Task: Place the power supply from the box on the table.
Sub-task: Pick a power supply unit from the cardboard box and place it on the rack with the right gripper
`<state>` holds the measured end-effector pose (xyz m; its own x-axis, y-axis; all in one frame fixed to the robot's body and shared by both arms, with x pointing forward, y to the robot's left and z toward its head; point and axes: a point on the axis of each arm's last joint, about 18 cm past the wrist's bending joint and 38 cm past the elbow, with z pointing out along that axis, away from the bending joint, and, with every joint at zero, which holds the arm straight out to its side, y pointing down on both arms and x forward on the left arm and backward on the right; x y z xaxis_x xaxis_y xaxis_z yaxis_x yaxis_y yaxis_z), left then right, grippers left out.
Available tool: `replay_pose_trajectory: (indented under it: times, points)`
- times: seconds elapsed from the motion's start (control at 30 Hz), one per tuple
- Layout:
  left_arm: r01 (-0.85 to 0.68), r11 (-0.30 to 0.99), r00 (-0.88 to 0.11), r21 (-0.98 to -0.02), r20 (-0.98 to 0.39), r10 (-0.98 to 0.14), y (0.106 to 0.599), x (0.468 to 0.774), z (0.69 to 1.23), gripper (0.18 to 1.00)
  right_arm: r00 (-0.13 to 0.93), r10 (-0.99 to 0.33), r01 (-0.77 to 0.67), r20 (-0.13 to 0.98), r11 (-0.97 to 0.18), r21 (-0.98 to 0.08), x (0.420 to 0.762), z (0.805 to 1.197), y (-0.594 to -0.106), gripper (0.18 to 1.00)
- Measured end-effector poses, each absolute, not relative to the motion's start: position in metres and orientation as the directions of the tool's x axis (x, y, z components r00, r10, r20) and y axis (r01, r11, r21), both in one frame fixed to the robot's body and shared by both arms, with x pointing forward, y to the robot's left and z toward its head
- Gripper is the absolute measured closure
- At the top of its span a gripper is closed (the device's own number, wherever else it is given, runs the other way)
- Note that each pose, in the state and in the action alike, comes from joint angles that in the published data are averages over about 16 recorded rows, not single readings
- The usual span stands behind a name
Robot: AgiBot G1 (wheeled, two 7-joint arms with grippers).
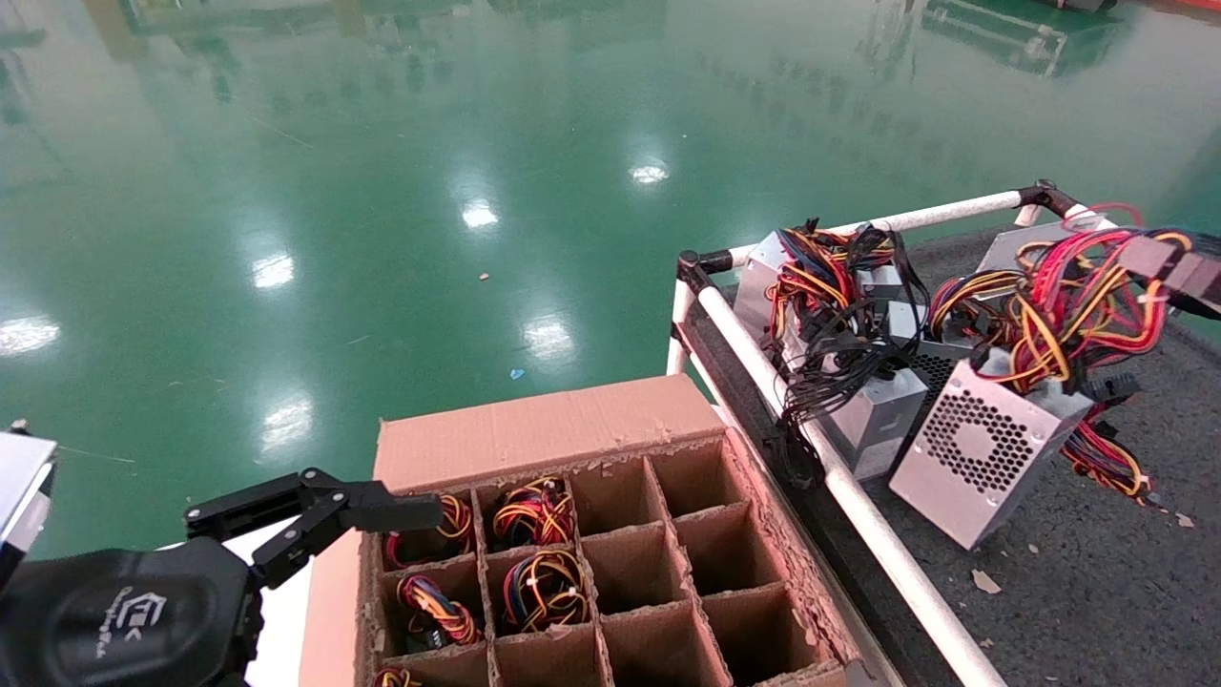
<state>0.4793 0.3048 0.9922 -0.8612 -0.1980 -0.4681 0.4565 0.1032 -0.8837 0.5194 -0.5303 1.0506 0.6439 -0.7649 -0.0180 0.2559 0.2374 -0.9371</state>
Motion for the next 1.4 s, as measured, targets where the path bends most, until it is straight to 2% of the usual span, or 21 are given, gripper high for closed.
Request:
replay_pose_trajectory:
  times: [1.1,1.4]
  points:
    - [0.456,0.103,-0.861,-0.884,-0.468,-0.198,0.305,0.479,0.992,0.184,0.721,-0.693,0.113,0.023,0.084,-0.990,0.555,0.993,-0.478,0.964]
    - [0.456,0.103,-0.861,-0.884,-0.468,-0.198,0.305,0.479,0.992,0.184,0.718,-0.696,0.113,0.024,0.082,-0.990,0.555,0.993,-0.479,0.918]
